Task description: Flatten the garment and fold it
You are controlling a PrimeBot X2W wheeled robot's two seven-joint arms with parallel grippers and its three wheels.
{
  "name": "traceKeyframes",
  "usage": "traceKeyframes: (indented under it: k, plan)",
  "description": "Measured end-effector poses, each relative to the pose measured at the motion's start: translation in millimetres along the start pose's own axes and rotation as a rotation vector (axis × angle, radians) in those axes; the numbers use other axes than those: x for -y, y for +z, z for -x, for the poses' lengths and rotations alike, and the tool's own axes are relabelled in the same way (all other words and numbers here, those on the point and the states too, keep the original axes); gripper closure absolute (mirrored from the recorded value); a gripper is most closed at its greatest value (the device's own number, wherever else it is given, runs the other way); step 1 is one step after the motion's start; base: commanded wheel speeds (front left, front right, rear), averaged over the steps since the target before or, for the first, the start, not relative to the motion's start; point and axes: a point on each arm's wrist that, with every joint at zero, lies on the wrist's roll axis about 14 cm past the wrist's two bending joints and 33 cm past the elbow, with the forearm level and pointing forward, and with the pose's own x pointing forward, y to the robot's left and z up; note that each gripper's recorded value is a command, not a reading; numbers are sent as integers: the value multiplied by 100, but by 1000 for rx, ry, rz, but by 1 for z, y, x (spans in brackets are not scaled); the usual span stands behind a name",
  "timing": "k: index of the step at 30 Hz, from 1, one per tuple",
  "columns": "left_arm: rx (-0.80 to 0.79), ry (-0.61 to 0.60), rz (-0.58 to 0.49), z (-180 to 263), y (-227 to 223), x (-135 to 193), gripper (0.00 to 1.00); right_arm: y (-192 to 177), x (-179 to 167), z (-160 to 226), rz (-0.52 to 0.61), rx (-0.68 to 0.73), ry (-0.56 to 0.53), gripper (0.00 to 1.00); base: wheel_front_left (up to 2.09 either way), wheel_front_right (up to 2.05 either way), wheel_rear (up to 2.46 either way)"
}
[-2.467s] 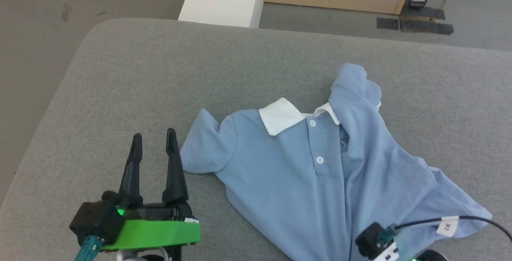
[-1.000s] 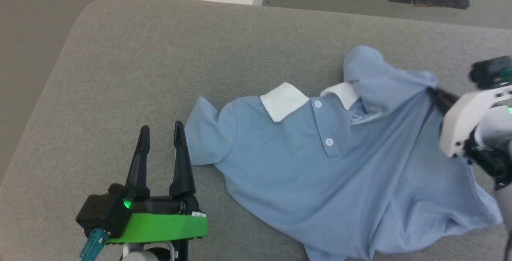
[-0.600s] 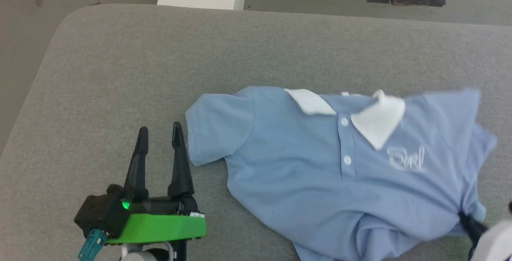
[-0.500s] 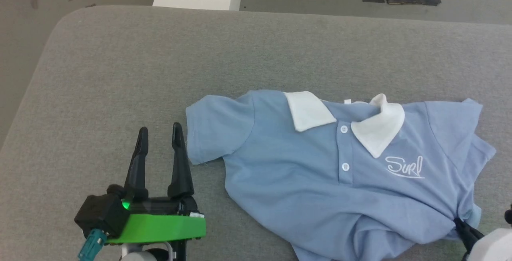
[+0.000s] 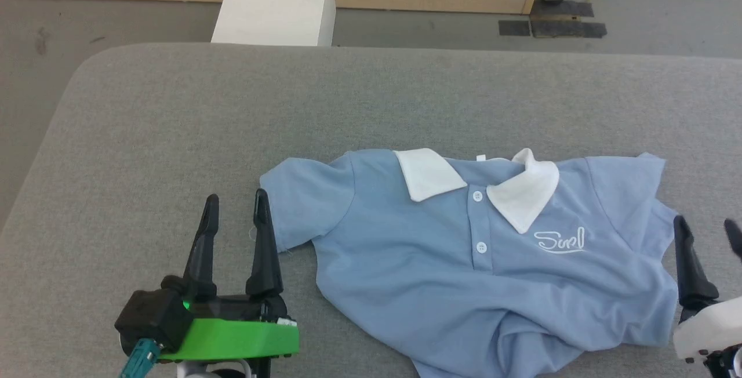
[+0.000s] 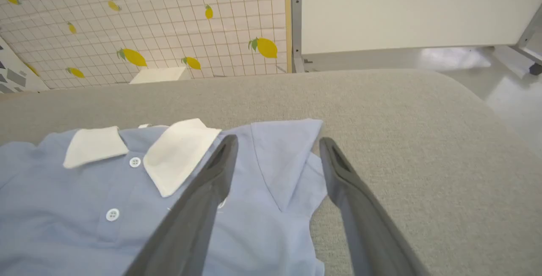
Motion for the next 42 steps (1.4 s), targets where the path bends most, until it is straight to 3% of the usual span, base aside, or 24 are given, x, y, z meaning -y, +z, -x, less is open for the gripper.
traceKeyframes:
  k: [6,16,21,28,33,38,42]
  plan:
    - [-2,-34,-38,8,1,9,0,32,-13,15,41,240,6,0,0,0,0]
    - [-43,-41,-68,16,-11,9,0,-7,-7,36,-37,233,-12,0,0,0,0]
    - [-53,-115,-138,-4,-21,13,0,-13,-7,29,-49,225,-14,0,0,0,0]
    - [-300,-213,-265,-70,-52,0,0,-20,-12,10,-55,209,-4,0,0,0,0]
    - [-579,-134,-232,-100,-87,-34,0,-27,-17,-4,-66,190,4,0,0,0,0]
    - [-951,-43,-233,-83,-142,-74,0,-31,-11,-10,-71,181,-18,0,0,0,0]
    - [-1183,3,-185,-59,-175,-86,0,-38,0,-10,-65,162,-52,0,0,0,0]
